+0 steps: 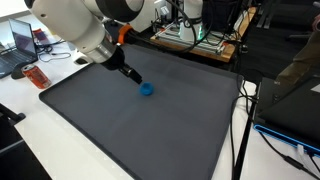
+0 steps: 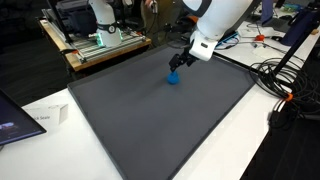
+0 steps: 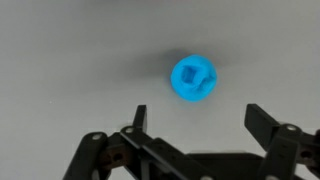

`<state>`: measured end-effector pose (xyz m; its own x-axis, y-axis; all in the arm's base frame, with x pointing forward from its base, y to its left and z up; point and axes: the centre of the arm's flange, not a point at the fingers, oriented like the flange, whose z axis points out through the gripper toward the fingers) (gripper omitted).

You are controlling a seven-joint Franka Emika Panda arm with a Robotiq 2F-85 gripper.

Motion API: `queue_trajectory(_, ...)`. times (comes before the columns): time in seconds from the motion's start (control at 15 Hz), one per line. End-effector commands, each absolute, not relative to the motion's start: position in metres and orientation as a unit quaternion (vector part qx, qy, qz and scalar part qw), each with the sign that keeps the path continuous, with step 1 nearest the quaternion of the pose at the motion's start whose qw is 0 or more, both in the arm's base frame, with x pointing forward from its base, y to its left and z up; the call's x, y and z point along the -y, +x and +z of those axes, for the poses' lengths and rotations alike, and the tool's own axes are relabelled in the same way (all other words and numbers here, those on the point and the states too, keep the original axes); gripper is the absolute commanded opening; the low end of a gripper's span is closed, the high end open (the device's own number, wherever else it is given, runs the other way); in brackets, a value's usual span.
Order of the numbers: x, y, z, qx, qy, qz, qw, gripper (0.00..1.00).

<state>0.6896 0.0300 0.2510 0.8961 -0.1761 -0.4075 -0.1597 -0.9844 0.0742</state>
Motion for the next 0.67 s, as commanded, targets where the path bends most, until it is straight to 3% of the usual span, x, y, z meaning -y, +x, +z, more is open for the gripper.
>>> queue_trajectory(0.0, -0.051, 0.702, 0.256, 0.043, 0.972, -0.228, 0.039, 1.00)
queue_trajectory(0.6, -0.100, 0.721, 0.269, 0.007, 0.981, -0.190, 0.048, 1.00)
